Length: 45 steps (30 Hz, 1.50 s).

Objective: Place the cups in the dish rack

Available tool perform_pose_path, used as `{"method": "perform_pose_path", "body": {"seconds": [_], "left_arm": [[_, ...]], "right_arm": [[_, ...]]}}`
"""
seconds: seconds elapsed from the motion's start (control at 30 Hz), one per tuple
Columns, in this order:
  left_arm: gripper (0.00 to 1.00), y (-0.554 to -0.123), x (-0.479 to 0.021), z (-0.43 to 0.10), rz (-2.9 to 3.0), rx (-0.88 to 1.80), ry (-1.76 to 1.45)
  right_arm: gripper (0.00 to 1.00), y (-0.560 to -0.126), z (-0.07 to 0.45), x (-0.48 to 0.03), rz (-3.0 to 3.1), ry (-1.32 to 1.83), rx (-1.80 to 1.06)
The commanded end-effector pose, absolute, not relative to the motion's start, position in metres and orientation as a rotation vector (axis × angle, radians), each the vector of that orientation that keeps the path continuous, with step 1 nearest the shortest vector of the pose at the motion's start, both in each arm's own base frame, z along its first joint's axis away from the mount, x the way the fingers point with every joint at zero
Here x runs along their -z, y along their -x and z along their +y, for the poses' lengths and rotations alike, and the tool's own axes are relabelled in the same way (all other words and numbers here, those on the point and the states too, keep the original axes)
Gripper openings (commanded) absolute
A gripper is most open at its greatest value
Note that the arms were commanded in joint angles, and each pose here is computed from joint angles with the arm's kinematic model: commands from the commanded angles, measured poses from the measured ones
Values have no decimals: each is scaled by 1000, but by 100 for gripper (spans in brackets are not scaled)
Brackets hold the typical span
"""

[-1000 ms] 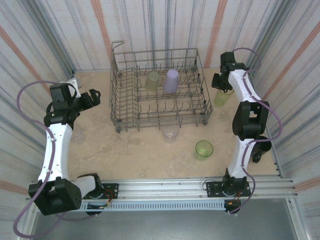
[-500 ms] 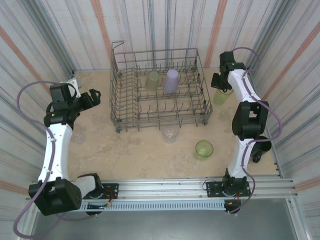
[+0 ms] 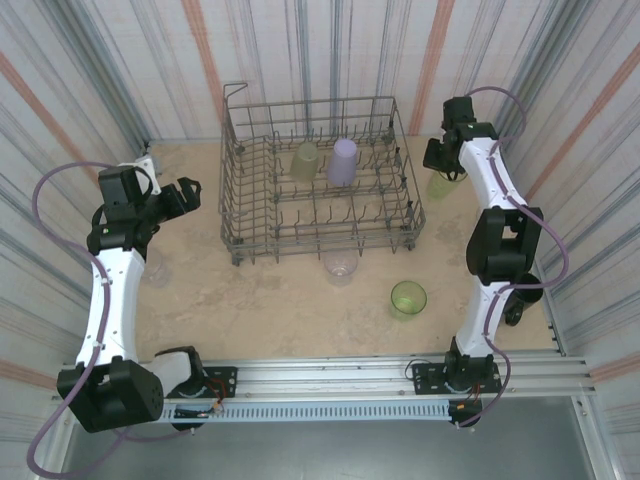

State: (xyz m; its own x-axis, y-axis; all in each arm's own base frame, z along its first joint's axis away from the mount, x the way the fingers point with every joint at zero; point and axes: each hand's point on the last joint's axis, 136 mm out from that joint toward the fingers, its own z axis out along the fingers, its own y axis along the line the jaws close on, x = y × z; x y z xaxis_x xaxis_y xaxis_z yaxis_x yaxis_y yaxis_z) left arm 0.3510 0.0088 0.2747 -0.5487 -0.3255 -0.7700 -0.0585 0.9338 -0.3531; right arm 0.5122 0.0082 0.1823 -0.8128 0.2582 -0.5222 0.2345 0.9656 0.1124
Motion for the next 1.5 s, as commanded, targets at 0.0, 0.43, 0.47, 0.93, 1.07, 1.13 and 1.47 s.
{"method": "perform_pose_path", "body": {"seconds": [0.0,0.43,0.47,0.93,1.07,1.13,1.47], "left_arm": [[98,-348,-283,10,2099,358,277],[99,-347,-284,10,2096,360,275],[99,-347,-284,10,2096,361,275],[99,-346,-289,9,2076,362,266],[99,-350,-297,3,2038,407,253],[99,-352,-299,-2,2030,414,243],[99,-362,-339,-46,2031,471,130]], "right_arm": [[0,-509,8,-223,2445,-369,-105],[0,-503,2,-268,2264,-416,-170],[0,-503,3,-273,2247,-414,-182],[0,-480,30,-321,2061,-383,-415],[0,-477,43,-326,2039,-346,-487],[0,-476,49,-326,2047,-332,-514],[0,-465,71,-337,2030,-251,-635]]}}
